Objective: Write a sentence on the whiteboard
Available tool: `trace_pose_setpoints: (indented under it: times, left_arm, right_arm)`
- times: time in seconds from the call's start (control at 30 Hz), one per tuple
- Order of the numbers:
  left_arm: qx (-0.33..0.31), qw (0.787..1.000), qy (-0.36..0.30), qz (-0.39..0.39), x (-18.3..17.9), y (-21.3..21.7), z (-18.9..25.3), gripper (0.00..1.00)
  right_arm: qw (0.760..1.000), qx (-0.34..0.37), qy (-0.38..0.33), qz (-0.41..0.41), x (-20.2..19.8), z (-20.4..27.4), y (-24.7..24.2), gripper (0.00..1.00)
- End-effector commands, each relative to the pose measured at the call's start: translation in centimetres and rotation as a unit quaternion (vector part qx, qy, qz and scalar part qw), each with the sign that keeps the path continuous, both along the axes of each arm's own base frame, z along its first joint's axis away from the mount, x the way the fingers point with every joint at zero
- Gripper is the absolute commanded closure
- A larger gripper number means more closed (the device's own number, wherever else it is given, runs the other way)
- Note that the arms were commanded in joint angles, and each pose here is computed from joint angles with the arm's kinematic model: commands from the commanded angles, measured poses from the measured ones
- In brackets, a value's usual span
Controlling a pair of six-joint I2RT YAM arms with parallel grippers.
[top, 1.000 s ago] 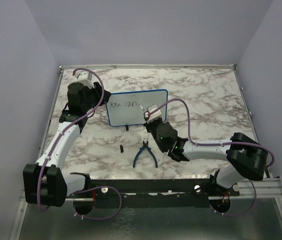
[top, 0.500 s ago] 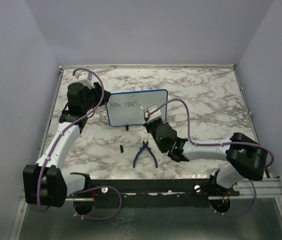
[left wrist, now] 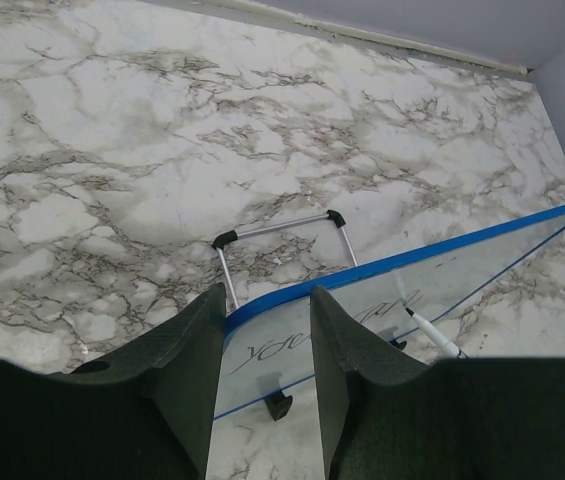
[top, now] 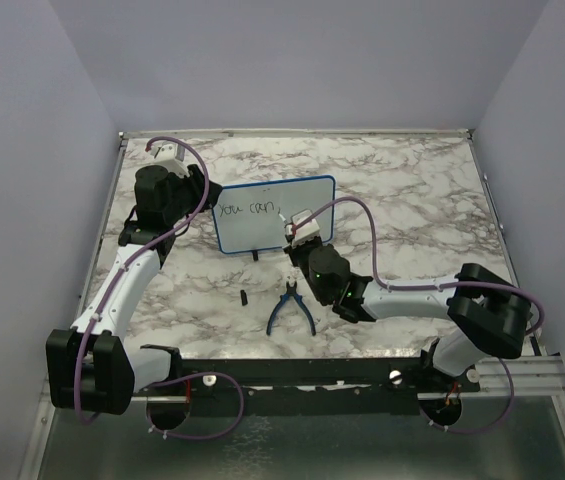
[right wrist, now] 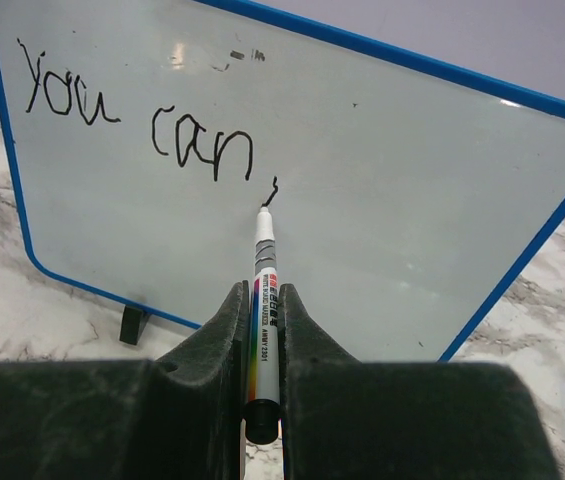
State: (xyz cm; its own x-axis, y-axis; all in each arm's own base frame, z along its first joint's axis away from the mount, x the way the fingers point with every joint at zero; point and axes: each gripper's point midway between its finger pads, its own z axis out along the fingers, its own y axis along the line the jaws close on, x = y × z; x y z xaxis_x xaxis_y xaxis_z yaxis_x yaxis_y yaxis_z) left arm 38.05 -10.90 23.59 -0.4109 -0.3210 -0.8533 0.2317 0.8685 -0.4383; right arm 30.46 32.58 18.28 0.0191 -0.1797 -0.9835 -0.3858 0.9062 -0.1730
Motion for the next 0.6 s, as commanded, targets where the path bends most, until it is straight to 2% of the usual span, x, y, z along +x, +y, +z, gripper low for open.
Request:
trace_pose_setpoints:
  times: [0.0, 0.2, 0.37, 0.57]
  left_arm:
    - [0.001, 1.000, 0.004, -0.014, -0.8, -0.4, -0.2, 0.60]
    - [0.001, 1.000, 0.004, -0.014, -0.8, -0.4, -0.2, 0.60]
    - [0.000, 1.000, 0.006, -0.015, -0.8, -0.4, -0.4, 0.60]
    - [0.000, 1.000, 0.007, -0.015, -0.8, -0.4, -0.4, 0.60]
  right_arm:
    - [1.000, 0.015, -0.005, 0.018, -0.2, 0.8, 0.8, 0.99]
    - [0.998, 0.042, -0.017, 0.053, -1.7, 2.7, 0.4, 0.99]
    - [0.999, 0.046, -0.019, 0.000, -1.1, 3.1, -1.4, 0.99]
    - [0.999, 0.038, -0.029, -0.018, -0.4, 3.2, -1.4, 0.99]
